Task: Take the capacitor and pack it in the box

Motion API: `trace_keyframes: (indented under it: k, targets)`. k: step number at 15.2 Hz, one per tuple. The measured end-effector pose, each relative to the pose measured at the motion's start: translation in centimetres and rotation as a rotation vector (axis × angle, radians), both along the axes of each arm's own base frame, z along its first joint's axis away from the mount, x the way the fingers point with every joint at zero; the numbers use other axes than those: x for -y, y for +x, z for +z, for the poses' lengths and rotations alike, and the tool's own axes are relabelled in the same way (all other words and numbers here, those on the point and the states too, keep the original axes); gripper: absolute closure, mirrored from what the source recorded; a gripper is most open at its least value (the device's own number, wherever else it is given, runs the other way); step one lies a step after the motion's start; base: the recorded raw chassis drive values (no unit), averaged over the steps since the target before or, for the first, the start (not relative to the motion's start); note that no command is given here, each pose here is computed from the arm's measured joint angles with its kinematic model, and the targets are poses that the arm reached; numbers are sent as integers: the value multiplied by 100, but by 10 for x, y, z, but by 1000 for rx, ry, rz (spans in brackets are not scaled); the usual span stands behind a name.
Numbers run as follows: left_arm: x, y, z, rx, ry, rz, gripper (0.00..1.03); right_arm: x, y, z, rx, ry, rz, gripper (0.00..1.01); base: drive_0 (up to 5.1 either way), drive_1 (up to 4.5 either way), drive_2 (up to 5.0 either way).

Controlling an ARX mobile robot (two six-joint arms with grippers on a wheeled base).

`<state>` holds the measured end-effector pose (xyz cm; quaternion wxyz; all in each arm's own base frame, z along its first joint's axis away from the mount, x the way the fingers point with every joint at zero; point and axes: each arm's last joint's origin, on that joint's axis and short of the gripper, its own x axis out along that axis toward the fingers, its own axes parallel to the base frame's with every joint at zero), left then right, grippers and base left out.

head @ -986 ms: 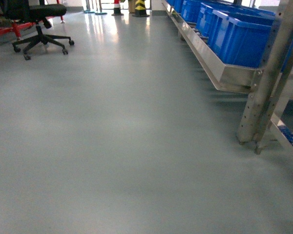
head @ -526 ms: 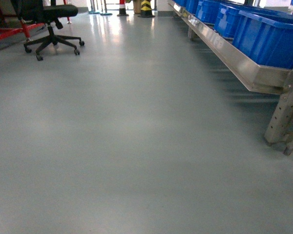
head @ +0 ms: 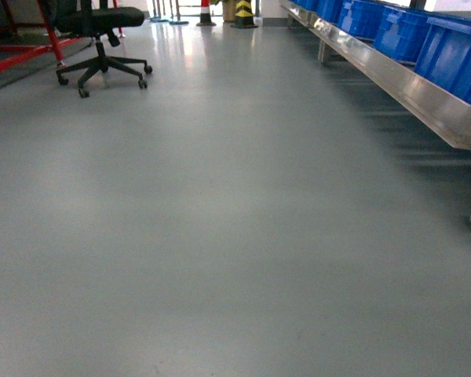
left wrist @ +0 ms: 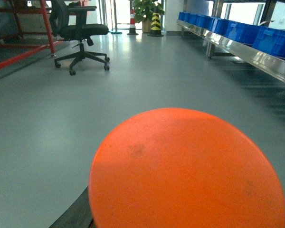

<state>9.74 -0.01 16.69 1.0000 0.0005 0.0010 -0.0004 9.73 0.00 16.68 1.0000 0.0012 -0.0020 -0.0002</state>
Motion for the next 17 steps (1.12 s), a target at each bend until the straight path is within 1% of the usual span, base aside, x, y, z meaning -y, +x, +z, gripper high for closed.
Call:
trace_keyframes:
  k: [17]
  targets:
    - [0,0,0,2,0,0,59,0,0,0,-3,0,0,3,-496,250,250]
